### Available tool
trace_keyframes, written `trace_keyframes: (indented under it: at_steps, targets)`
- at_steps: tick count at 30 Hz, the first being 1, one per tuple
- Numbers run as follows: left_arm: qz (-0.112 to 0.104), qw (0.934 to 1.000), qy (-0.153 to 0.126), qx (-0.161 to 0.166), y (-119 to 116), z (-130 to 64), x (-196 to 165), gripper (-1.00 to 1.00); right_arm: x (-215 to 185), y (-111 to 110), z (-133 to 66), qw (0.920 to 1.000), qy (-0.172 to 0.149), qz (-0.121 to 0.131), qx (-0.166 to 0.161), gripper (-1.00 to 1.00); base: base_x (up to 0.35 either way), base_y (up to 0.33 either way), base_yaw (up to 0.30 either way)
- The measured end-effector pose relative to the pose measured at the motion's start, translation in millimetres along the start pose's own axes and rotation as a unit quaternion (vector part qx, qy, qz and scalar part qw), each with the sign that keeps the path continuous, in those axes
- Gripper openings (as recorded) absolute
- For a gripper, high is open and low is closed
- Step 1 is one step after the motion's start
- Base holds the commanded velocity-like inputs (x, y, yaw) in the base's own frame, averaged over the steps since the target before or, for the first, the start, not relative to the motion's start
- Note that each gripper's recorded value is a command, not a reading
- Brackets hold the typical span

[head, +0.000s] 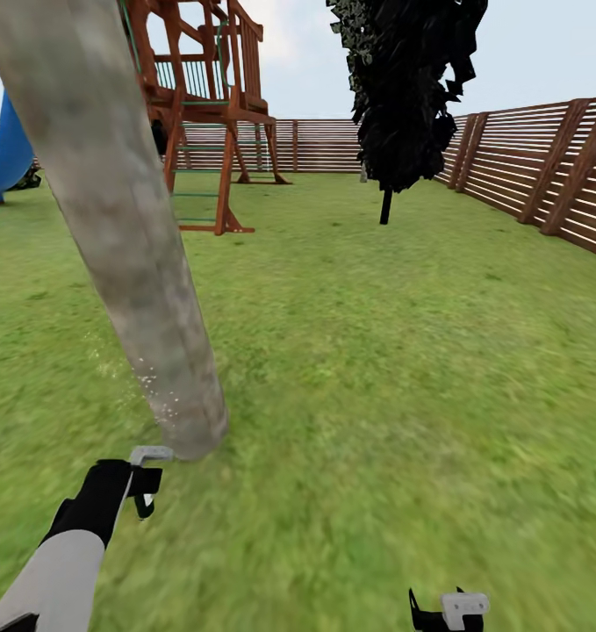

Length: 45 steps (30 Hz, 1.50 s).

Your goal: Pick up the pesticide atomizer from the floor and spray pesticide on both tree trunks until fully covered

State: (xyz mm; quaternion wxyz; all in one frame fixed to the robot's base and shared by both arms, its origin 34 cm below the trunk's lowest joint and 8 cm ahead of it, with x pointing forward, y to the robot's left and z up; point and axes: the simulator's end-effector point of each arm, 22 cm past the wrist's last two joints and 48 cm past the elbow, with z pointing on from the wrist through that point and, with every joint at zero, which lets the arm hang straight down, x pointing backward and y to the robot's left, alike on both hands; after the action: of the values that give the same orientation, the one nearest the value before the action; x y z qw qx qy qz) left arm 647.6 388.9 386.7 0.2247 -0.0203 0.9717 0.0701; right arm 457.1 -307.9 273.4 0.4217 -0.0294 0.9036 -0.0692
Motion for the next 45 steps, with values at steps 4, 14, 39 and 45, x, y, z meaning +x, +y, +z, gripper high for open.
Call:
trace_keyframes:
  at_steps: [4,14,39,45]
  targets:
    - [-0.013,0.9997,0.002,-0.021,13.6,18.7,44.3,-1.0,-0.5,-0.5,0.2,1.0,-0.001,0.0,0.001,1.0,0.144,-0.078,0.059]
    - [-0.037,0.9992,0.002,-0.014,5.0,20.8,49.8,-1.0,-0.1,-0.2,0.1,1.0,0.0,0.0,0.0,1.0,0.091,-0.203,0.145]
    - [-0.047,0.9988,0.003,-0.015,9.0,20.8,51.6,-1.0,0.0,-0.2,0.0,1.0,0.0,0.001,0.0,1.0,0.091,-0.265,0.091]
    - [-0.047,0.9988,0.003,-0.015,8.8,20.9,51.6,-1.0,0.0,0.1,0.0,1.0,0.0,0.0,0.0,1.0,0.097,-0.268,0.227]
